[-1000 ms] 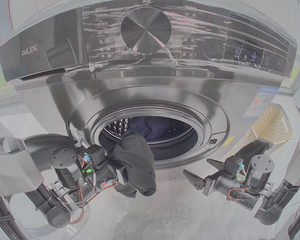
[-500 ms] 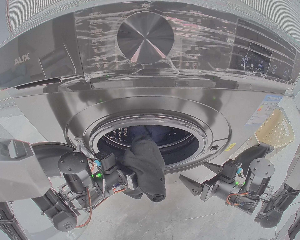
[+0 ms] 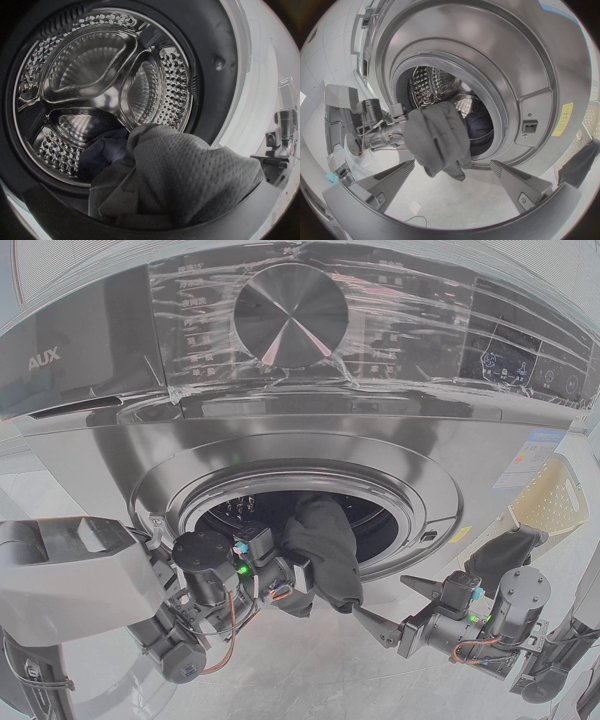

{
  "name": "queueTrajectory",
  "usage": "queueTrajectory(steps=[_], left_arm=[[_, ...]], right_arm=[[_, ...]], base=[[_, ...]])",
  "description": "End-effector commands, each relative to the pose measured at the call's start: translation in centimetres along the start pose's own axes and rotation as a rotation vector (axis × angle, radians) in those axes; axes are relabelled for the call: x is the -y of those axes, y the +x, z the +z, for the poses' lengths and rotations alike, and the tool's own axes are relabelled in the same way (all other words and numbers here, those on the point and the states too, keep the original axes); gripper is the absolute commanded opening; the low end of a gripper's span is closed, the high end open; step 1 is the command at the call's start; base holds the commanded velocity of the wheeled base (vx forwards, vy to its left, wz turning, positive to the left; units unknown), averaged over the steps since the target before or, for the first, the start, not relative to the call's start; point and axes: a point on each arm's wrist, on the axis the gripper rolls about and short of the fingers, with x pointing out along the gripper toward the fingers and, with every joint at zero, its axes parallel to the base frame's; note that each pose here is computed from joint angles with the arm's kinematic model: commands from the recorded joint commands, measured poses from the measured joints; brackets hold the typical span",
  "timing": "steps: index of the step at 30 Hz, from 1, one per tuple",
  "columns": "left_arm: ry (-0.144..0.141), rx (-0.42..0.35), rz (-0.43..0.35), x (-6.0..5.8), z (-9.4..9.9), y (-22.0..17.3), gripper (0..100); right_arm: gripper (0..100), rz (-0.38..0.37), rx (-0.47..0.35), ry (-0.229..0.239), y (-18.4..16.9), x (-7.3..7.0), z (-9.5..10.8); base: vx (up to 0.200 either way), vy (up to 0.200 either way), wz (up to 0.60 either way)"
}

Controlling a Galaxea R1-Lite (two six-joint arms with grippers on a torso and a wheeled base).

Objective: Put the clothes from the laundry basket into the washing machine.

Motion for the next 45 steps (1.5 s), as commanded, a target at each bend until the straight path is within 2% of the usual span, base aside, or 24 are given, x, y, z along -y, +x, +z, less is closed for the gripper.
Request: queueTrajectory(steps=[1,6,9,11,12,15,20,24,28,29,33,39,45], left_arm=[[-0.011,0.019,0.012,-0.6,-2.1,3.2,0],[-0.004,0.086,0.037,-1.7,-2.3,5.8,0],[0.001,0.129,0.065,-2.8,-2.3,7.4,0],[0.003,0.132,0.079,-3.1,-2.4,7.8,0],[0.007,0.138,0.111,-3.6,-2.6,8.6,0],[0.008,0.149,0.116,-3.9,-2.7,9.3,0],[0.007,0.162,0.122,-4.0,-2.0,11.0,0],[0.009,0.131,0.145,-4.8,-1.8,11.9,0],[0.01,0.134,0.176,-5.4,-1.5,13.0,0],[0.01,0.151,0.202,-6.1,-1.1,13.6,0],[0.01,0.204,0.24,-7.2,0.5,14.8,0],[0.008,0.208,0.249,-7.3,1.1,15.3,0],[0.009,0.205,0.262,-7.3,0.7,15.4,0]], right_arm=[[100,0.013,-0.015,-0.005,-0.3,-0.3,-0.3],[100,0.02,-0.029,-0.007,-0.5,-0.4,-0.6],[100,0.019,-0.034,-0.007,-0.5,-0.4,-0.7],[100,0.019,-0.034,-0.007,-0.5,-0.4,-0.7],[100,0.019,-0.034,-0.007,-0.5,-0.4,-0.7],[100,0.02,-0.037,-0.007,-0.4,-0.4,-0.7],[100,0.019,-0.041,-0.008,-0.4,-0.4,-0.8],[100,0.019,-0.04,-0.008,-0.4,-0.4,-0.8],[100,0.019,-0.038,-0.008,-0.4,-0.4,-0.8],[100,0.019,-0.038,-0.008,-0.4,-0.4,-0.8],[100,0.018,-0.038,-0.008,-0.4,-0.4,-0.8],[100,0.018,-0.038,-0.008,-0.3,-0.4,-0.8],[100,0.018,-0.038,-0.008,-0.3,-0.4,-0.8]], base=[[0.0,0.0,0.0],[0.0,0.0,0.0],[0.0,0.0,0.0],[0.0,0.0,0.0],[0.0,0.0,0.0],[0.0,0.0,0.0],[0.0,0.0,0.0],[0.0,0.0,0.0],[0.0,0.0,0.0],[0.0,0.0,0.0],[0.0,0.0,0.0],[0.0,0.0,0.0],[0.0,0.0,0.0]])
